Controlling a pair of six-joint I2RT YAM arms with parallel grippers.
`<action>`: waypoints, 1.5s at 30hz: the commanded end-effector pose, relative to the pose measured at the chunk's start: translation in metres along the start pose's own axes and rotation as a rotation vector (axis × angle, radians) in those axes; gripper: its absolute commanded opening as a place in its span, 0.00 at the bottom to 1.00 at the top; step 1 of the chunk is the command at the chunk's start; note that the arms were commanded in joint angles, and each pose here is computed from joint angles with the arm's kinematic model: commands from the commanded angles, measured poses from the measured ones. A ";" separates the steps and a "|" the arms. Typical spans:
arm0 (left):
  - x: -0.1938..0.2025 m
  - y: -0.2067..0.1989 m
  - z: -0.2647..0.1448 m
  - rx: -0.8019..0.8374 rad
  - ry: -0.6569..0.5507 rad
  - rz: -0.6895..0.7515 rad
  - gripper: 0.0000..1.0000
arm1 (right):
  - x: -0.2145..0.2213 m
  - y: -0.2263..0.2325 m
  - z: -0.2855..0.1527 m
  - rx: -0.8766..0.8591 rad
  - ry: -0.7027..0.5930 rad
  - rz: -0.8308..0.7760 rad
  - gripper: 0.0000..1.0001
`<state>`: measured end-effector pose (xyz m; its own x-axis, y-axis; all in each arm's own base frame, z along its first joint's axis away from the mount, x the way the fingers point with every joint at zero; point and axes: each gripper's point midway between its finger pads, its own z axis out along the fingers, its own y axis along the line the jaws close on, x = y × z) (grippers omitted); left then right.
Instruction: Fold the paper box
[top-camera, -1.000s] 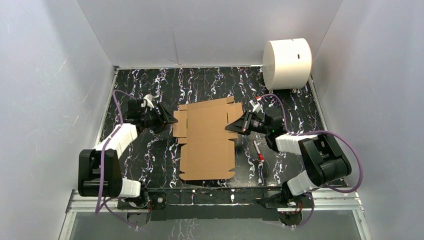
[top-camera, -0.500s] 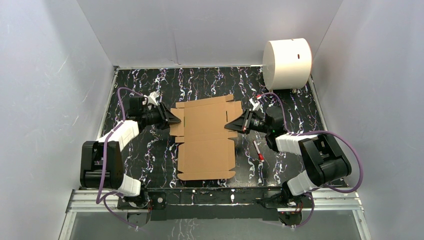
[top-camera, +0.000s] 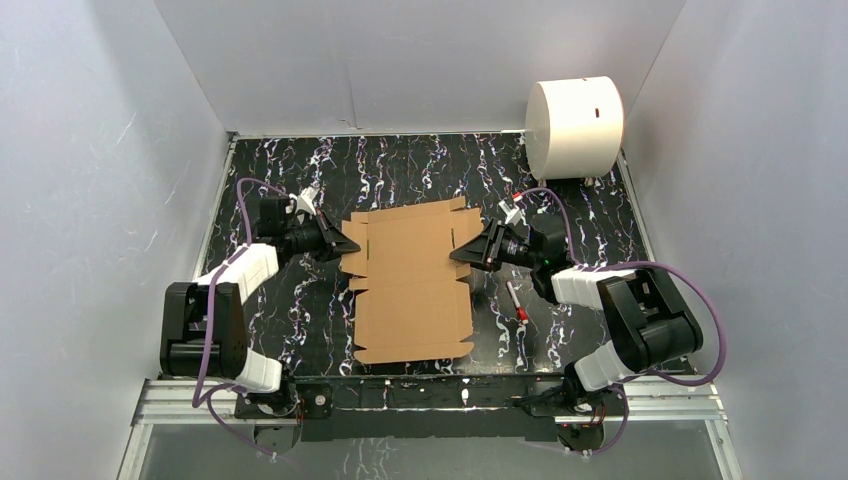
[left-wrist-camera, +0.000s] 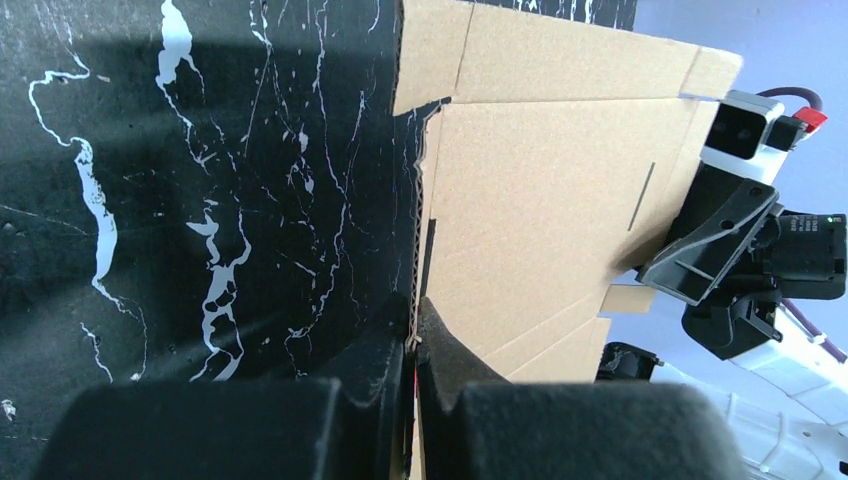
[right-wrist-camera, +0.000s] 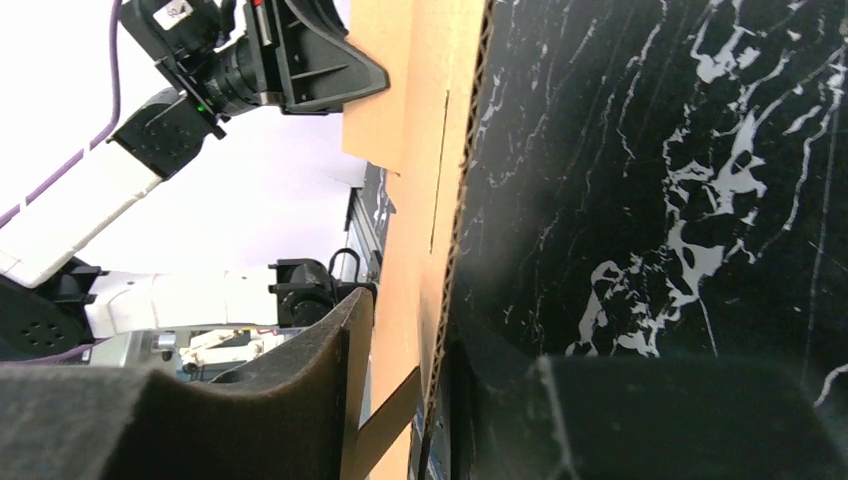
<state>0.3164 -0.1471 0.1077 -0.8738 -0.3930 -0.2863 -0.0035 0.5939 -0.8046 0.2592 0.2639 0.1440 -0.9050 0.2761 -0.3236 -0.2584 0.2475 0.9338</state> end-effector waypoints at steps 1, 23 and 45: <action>-0.005 -0.010 -0.010 0.029 -0.045 0.002 0.00 | -0.007 0.005 0.000 0.005 -0.009 -0.070 0.43; -0.010 -0.005 -0.017 -0.006 -0.107 -0.009 0.00 | -0.005 -0.023 -0.015 0.253 -0.007 -0.156 0.21; -0.017 -0.009 -0.022 -0.106 -0.131 0.092 0.00 | -0.004 -0.008 0.020 0.483 0.074 -0.430 0.38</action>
<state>0.3200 -0.1247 0.1041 -0.8056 -0.4644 -0.3680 -0.0682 0.6897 -0.7209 0.2609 0.2759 0.1135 -0.8303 0.0136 -0.5571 -0.3800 0.7173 0.5840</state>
